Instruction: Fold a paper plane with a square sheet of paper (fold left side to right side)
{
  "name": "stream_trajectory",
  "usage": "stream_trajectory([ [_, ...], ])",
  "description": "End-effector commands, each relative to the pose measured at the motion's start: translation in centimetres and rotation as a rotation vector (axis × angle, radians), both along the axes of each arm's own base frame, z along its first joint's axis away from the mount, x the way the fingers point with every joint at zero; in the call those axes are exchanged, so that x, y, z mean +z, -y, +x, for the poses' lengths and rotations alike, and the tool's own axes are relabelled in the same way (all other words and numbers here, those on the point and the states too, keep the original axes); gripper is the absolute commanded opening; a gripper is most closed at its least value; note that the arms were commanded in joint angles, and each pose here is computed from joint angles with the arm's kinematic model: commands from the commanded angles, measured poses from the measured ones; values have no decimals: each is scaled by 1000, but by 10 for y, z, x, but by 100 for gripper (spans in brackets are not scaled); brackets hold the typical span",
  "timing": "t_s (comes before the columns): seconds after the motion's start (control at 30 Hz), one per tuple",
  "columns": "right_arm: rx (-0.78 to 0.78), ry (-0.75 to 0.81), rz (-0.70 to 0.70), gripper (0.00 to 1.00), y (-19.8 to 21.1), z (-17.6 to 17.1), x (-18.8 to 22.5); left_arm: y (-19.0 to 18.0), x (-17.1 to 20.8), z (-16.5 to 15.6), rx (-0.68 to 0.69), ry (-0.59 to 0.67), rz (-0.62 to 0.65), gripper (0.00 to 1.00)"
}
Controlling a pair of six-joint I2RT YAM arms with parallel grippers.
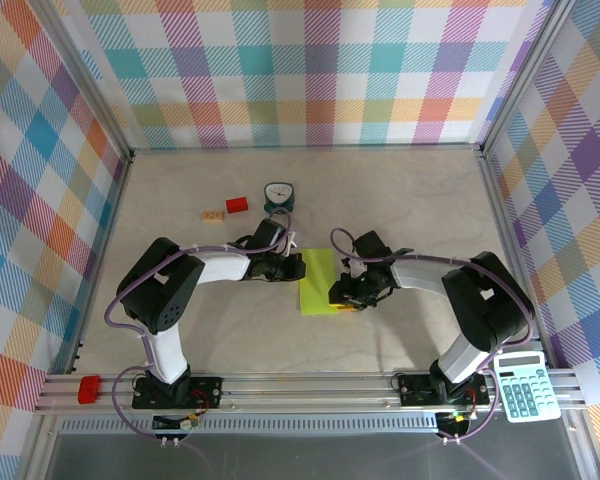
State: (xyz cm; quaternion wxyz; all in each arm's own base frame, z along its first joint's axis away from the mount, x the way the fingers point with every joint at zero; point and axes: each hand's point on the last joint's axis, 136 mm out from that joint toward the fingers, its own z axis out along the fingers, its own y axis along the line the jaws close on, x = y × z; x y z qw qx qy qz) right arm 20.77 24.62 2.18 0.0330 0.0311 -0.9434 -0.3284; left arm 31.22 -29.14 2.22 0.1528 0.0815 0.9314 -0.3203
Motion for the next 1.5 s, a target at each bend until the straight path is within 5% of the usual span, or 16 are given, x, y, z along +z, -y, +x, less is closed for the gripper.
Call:
stream_trajectory([
  [0.0,3,20,49,31,-11,5,2,-9,-15,-20,-6,-62,55,0],
  [1.47,-37,73,117,26,-9,56,10,-8,-10,-19,-12,-55,55,0],
])
